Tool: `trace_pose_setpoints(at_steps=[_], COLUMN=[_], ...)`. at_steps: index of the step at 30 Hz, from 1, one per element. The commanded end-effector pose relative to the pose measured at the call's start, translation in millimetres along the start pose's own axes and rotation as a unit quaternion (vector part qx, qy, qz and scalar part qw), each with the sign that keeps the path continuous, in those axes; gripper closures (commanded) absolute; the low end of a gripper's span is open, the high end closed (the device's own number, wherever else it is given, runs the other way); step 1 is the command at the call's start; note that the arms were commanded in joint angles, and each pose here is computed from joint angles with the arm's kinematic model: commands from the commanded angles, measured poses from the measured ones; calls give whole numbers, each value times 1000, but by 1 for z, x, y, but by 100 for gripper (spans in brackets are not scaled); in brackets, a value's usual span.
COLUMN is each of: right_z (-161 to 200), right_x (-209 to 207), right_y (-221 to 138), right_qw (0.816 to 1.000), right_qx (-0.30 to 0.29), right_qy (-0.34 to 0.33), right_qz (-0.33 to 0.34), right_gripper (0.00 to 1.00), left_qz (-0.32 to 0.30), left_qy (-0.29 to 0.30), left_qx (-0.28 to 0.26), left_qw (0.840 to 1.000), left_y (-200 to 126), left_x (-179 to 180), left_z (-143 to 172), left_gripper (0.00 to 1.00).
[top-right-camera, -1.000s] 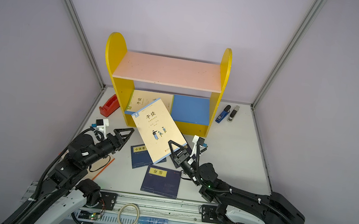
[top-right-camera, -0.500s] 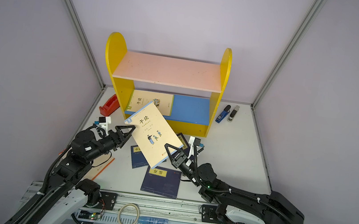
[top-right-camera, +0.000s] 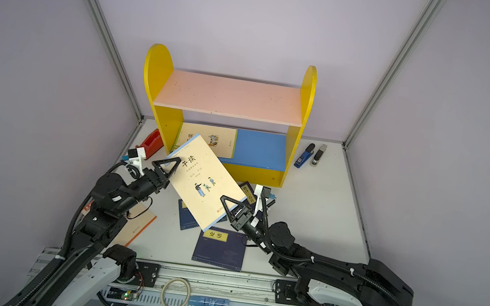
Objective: Stacking books/files
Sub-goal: Pass the book.
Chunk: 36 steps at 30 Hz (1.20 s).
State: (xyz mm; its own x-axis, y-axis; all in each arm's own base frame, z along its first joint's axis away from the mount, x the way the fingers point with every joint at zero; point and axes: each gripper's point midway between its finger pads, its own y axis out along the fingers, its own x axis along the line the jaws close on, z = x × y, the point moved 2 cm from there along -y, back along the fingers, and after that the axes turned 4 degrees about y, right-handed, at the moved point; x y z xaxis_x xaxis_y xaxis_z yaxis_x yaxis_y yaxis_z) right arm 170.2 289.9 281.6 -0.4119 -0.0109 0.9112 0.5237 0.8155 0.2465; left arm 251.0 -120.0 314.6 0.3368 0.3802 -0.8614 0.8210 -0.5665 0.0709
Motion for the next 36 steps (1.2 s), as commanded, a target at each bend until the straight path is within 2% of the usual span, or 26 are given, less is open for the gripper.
trace_pose_setpoints(at_steps=[1,3,7,10,12,14,17,22,24,26,30,33,36], right_z=[-4,-3,0,3,4,4,3,3,3,0,1,14,25], right_x=[13,9,0,-7,-12,-18,-24,-30,-31,-36,-32,-12,-9], right_y=[5,8,16,21,24,25,25,26,27,25,30,45,51], right_qw=[1000,1000,1000,1000,1000,1000,999,999,999,998,995,996,993], right_qx=[-8,-10,-7,-5,-7,-12,-17,-22,-25,-44,-81,-86,-114], right_qy=[-11,-14,-18,-20,-21,-20,-20,-26,-30,-19,7,-1,10], right_qz=[-27,-20,-5,0,6,16,25,35,34,47,52,34,40], right_gripper=[100,100,100,100,100,100,100,99,87,81,79,77,74], left_qz=[49,59,91,105,108,109,101,90,80,68,54,34,14], left_qy=[75,82,94,95,92,90,91,91,86,71,47,21,-5], left_qx=[-11,2,21,38,42,41,35,16,9,5,6,-1,-15], left_qw=[996,995,991,989,989,989,990,992,993,995,997,999,1000], left_y=[0,2,2,3,3,1,-5,-13,-14,-14,-12,-12,-13], left_x=[-19,-20,-27,-30,-30,-31,-32,-32,-27,-19,-9,9,28], left_z=[-7,-8,-5,-1,-1,-2,-6,-9,-10,-12,-17,-20,-25], left_gripper=[9,11,27,50,74,86,100,100,100,100,100,100,100])
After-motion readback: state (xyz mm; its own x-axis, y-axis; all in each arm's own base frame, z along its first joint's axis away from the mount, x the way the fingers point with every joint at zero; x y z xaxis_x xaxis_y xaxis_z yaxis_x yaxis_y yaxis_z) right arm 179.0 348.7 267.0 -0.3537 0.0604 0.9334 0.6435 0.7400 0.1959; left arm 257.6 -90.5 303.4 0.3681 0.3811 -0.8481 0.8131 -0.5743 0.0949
